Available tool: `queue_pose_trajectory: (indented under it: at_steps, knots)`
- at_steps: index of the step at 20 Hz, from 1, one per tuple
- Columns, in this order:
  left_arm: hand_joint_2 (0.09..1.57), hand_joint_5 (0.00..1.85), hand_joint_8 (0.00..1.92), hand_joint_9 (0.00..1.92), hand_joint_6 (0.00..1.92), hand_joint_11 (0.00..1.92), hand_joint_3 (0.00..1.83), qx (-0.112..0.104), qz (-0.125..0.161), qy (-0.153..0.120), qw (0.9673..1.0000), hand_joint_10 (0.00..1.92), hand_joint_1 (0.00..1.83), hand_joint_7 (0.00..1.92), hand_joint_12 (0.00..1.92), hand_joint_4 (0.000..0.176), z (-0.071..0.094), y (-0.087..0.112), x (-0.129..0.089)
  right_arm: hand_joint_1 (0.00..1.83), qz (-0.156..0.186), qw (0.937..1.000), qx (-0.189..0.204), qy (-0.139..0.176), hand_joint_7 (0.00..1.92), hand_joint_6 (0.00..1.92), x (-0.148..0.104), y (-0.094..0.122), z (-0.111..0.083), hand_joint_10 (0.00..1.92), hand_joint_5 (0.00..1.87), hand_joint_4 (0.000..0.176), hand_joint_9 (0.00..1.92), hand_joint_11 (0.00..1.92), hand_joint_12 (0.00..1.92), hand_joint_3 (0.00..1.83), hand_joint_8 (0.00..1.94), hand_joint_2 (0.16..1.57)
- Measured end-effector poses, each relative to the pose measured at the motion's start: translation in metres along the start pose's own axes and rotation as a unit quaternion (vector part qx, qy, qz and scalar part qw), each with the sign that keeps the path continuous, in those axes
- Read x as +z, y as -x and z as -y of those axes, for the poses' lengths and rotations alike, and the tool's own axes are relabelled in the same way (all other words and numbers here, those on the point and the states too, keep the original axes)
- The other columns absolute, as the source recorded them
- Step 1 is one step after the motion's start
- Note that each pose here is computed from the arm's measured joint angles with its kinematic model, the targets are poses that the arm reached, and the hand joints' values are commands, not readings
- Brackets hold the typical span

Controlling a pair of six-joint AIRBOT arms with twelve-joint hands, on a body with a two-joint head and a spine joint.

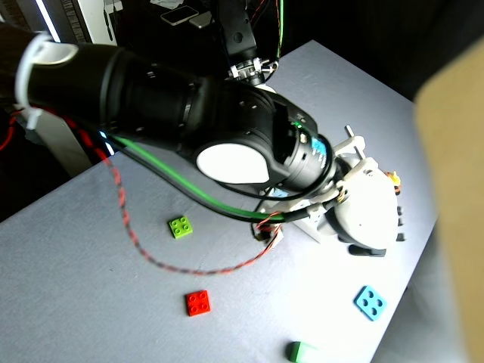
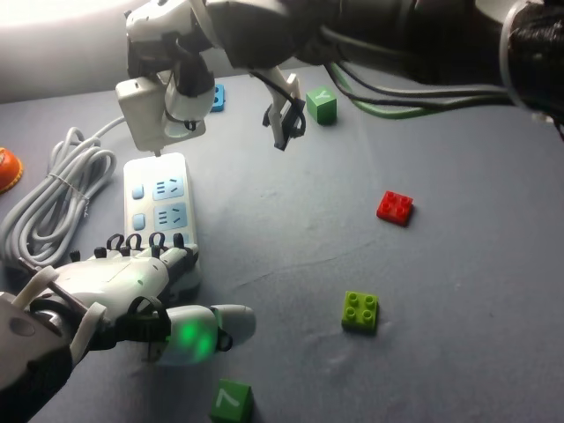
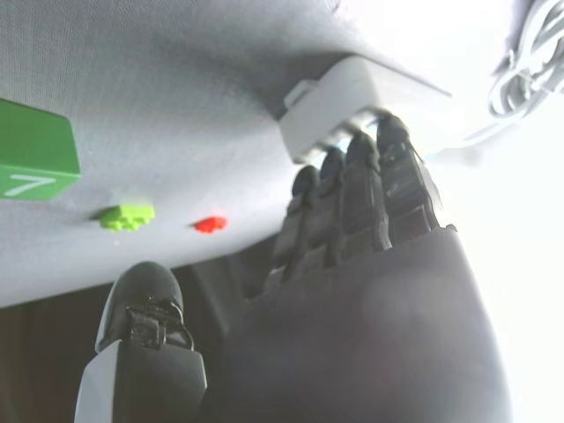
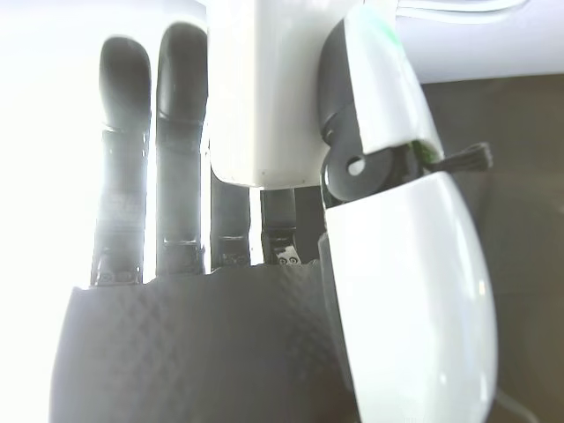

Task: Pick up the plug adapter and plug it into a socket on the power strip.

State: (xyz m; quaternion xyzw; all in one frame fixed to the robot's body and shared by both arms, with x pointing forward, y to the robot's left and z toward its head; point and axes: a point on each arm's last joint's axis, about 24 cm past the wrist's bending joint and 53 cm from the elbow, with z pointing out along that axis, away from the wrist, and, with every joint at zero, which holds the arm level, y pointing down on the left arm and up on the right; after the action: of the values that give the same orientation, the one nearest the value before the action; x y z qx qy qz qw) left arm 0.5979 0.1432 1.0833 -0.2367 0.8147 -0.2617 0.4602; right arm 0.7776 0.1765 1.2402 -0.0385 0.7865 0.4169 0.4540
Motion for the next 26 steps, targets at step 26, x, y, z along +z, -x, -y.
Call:
queue_pose_trajectory:
  at_steps: [26]
  knots:
    - [1.17, 0.06, 0.00, 0.06, 0.01, 0.07, 0.01, 0.003, 0.001, -0.001, 1.0000, 0.01, 0.00, 0.06, 0.04, 0.000, 0.000, -0.001, 0.003, 1.22, 0.050, 0.9941, 0.033, 0.091, 0.97, 1.11, -0.035, 0.017, -0.031, 0.82, 0.81, 0.000, 0.88, 0.66, 1.30, 0.00, 1.16, 1.16]
